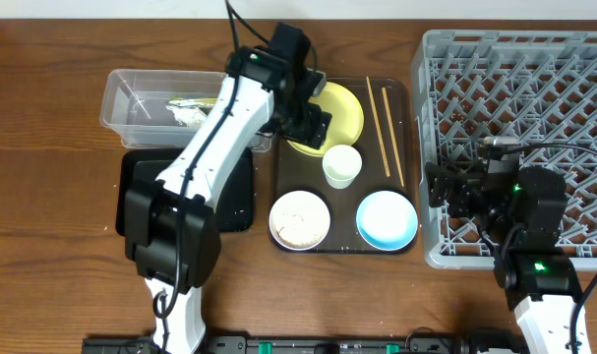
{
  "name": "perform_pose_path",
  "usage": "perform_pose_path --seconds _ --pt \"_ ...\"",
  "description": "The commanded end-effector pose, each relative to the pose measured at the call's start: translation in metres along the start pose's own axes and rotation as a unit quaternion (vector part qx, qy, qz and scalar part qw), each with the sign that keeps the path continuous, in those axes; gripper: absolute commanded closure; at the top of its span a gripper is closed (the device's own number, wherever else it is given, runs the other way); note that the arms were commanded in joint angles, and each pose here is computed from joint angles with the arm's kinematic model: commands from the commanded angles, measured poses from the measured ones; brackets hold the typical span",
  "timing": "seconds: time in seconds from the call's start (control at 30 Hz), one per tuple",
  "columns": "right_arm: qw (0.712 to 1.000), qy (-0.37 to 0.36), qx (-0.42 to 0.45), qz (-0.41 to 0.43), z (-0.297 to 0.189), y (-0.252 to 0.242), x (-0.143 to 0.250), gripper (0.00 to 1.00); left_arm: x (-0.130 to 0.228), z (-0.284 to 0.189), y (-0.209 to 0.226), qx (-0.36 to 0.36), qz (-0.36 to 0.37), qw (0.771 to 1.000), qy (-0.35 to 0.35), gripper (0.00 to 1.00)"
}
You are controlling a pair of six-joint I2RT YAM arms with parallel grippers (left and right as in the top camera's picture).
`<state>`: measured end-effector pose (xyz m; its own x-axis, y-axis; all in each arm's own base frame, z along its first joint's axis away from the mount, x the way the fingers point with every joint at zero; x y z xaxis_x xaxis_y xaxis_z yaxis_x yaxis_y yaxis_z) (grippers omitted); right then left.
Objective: Sort waste into correct bins and load items into the dishwasher rack
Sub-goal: 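Move the left gripper over the tray to the pink rice bowl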
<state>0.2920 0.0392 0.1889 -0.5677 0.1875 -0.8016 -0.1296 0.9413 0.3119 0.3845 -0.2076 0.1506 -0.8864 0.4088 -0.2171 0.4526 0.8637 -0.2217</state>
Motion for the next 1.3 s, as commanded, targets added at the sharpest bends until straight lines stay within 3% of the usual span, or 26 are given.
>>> perform_pose_path --seconds 0.0,0.37,0.47,0.63,0.93,1.27 --pt "1.0 -0.008 -0.014 0.005 -0.003 0.006 -0.009 0.01 0.009 0.004 -0.004 0.007 -0.009 1.0 0.023 0.12" --pt "1.0 -0.012 -0.016 0.003 -0.003 0.007 -0.011 0.01 0.058 -0.001 -0.009 -0.032 -0.121 0.984 0.128 0.3" --pt "1.0 -0.023 -0.018 0.0 -0.003 0.007 -0.016 0.01 0.058 -0.002 -0.003 -0.076 -0.142 0.98 0.12 0.3" --pt "0.999 -0.026 -0.019 -0.001 -0.003 0.008 -0.017 0.01 0.054 -0.007 -0.003 -0.076 -0.155 0.979 0.106 0.29" --pt "1.0 -0.011 -0.016 0.003 -0.003 0.006 -0.011 0.01 0.028 -0.027 0.001 -0.086 -0.143 0.986 0.02 0.29" --pt "1.0 -0.019 -0.012 0.001 -0.003 0.005 -0.014 0.01 0.022 -0.03 0.01 -0.116 -0.138 0.984 0.001 0.28"
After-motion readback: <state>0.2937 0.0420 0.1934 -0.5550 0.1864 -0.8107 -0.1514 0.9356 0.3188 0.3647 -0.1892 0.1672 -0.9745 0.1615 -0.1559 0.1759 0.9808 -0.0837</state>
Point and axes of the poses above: each gripper's point midway between its finger pads, its own z axis out along the fingers, its own y axis along the line the jaws close on, x = y × z, the point moved 2 cm from there along -z, back along the fingers, and after that the axes turned 2 degrees about z, right-handed, at the moved point
